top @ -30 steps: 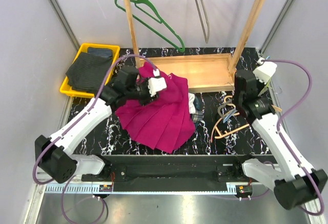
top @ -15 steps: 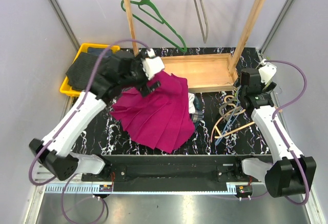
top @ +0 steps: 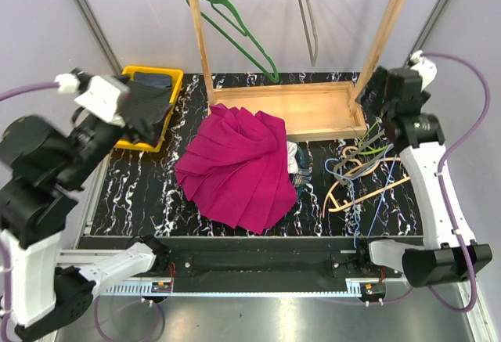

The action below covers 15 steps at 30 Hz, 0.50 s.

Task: Remove the skirt from the hanger

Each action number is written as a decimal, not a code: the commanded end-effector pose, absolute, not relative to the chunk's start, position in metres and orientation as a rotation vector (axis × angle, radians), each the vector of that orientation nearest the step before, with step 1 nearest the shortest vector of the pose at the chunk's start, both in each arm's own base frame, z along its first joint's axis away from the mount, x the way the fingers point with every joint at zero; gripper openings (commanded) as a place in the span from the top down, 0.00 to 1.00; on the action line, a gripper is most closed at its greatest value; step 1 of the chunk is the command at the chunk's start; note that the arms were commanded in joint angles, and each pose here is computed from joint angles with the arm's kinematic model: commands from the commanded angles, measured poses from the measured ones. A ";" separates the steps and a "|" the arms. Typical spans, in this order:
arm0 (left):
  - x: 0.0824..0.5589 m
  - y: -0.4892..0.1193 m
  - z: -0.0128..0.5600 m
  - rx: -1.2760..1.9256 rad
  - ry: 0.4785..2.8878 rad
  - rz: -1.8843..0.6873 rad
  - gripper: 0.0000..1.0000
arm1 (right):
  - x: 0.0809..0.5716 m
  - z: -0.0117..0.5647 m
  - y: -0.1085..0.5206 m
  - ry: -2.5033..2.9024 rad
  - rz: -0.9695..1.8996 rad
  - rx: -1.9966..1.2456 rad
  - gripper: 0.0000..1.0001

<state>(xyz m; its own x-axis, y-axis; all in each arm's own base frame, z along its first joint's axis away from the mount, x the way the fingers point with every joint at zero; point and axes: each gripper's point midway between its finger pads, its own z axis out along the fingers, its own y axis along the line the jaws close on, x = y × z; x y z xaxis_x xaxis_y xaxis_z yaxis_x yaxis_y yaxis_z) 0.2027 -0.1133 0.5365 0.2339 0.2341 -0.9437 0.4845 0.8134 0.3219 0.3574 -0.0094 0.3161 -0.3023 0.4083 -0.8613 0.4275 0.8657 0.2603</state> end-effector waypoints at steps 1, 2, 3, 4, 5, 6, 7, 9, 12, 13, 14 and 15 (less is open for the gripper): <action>0.201 -0.086 0.519 0.512 1.453 -0.130 0.01 | 0.340 0.348 0.006 1.991 0.077 0.606 0.00; 0.196 -0.082 0.515 0.499 1.461 -0.135 0.01 | 0.336 0.356 0.018 1.983 0.164 0.577 0.00; 0.195 -0.079 0.512 0.483 1.474 -0.135 0.01 | 0.326 0.375 0.025 1.923 0.238 0.553 0.00; 0.195 -0.078 0.507 0.446 1.496 -0.157 0.01 | 0.321 0.377 0.032 1.914 0.292 0.545 0.00; 0.194 -0.077 0.493 0.435 1.537 -0.165 0.01 | 0.314 0.382 0.048 1.918 0.395 0.491 0.00; 0.196 -0.071 0.483 0.398 1.570 -0.159 0.01 | 0.301 0.395 0.056 1.880 0.461 0.449 0.00; 0.195 -0.072 0.475 0.365 1.597 -0.191 0.01 | 0.290 0.396 0.076 1.902 0.577 0.373 0.00; 0.195 -0.068 0.454 0.336 1.648 -0.188 0.01 | 0.267 0.403 0.089 1.882 0.660 0.298 0.00; 0.197 -0.066 0.439 0.304 1.691 -0.186 0.01 | 0.240 0.412 0.103 1.857 0.751 0.229 0.00; 0.198 -0.067 0.438 0.307 1.695 -0.189 0.01 | 0.233 0.415 0.109 1.855 0.790 0.198 0.00; 0.200 -0.069 0.439 0.307 1.698 -0.191 0.01 | 0.229 0.419 0.111 1.846 0.808 0.187 0.00; 0.201 -0.070 0.440 0.305 1.696 -0.197 0.01 | 0.226 0.423 0.113 1.838 0.822 0.174 0.00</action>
